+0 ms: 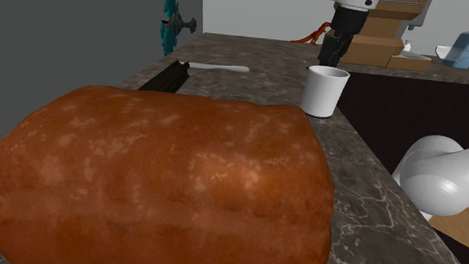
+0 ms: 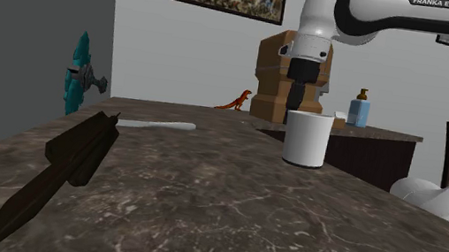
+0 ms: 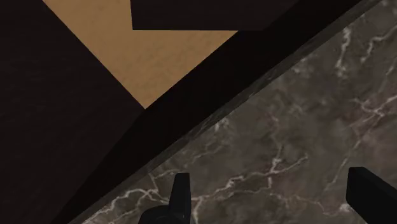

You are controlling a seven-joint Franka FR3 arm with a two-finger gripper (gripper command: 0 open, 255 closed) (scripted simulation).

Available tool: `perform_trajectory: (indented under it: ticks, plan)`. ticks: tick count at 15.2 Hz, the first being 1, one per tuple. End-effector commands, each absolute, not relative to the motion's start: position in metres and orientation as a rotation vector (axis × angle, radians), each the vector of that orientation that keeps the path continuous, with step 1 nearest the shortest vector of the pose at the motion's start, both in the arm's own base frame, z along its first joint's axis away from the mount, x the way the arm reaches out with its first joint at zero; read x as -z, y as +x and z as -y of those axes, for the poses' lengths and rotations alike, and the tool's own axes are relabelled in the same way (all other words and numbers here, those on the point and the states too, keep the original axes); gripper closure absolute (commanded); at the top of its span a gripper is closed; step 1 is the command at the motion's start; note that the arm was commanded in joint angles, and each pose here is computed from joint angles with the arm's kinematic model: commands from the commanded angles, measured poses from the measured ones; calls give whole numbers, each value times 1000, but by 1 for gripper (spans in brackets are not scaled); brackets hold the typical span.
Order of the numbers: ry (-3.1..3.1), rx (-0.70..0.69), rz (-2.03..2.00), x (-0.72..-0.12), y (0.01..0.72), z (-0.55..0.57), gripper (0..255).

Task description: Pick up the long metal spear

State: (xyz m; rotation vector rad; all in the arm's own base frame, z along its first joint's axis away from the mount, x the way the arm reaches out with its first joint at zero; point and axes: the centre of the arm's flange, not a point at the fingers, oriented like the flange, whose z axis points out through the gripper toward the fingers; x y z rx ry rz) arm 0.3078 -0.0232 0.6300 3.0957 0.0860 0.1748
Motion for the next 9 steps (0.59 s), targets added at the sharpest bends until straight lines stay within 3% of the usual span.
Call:
perform_trajectory:
  ticks: [1,9]
  plan:
    - [3096,-175,-86,-630,308,23,0]
    - [3105,-137,227,-626,326,-80,0]
